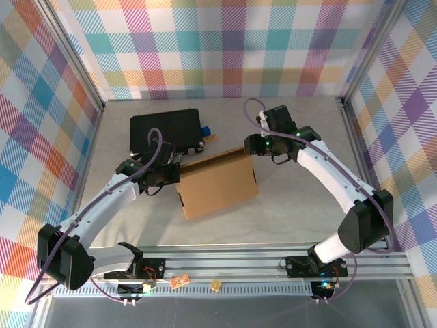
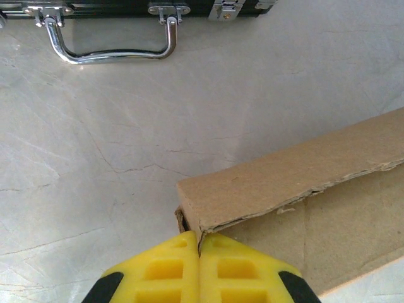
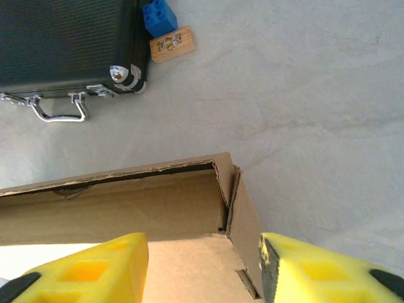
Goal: Fold the paper box
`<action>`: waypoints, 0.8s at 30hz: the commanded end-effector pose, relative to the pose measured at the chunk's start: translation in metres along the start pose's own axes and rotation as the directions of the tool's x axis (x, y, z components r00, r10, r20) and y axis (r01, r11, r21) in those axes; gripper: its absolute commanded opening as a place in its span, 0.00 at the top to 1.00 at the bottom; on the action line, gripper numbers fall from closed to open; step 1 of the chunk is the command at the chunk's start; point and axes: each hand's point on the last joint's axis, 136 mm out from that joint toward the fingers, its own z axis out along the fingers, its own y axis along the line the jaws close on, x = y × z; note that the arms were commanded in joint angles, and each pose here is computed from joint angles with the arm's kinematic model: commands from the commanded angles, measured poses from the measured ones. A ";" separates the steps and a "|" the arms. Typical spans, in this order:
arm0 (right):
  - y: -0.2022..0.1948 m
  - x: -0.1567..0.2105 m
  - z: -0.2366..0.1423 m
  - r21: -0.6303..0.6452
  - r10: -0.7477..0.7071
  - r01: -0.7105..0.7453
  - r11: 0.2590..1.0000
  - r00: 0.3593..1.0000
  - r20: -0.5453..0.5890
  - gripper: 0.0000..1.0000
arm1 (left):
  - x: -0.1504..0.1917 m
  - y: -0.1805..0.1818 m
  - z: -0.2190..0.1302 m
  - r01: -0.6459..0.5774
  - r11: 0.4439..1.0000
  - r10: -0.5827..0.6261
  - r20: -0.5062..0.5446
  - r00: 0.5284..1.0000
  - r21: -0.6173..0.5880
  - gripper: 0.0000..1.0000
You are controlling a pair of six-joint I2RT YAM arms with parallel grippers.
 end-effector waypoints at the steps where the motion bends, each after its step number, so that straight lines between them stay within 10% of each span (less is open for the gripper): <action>1: 0.007 -0.005 -0.027 -0.018 0.203 -0.203 0.979 0.979 0.013 0.44 | -0.002 0.004 -0.006 -0.009 1.000 0.010 0.033 0.999 -0.025 1.00; 7: 0.019 0.006 -0.022 -0.051 0.671 -0.683 0.728 0.727 -0.146 0.34 | -0.004 0.000 -0.010 -0.021 0.999 0.023 0.067 0.998 -0.025 1.00; 14: 0.049 0.021 0.006 -0.063 0.863 -0.936 0.346 0.344 -0.371 0.16 | -0.006 -0.004 -0.014 -0.027 0.999 0.029 0.100 0.995 -0.019 1.00; 24: 0.053 0.047 0.019 0.075 0.897 -0.972 0.223 0.174 -0.407 0.09 | -0.002 -0.008 -0.015 -0.037 0.999 0.038 0.110 0.993 -0.017 1.00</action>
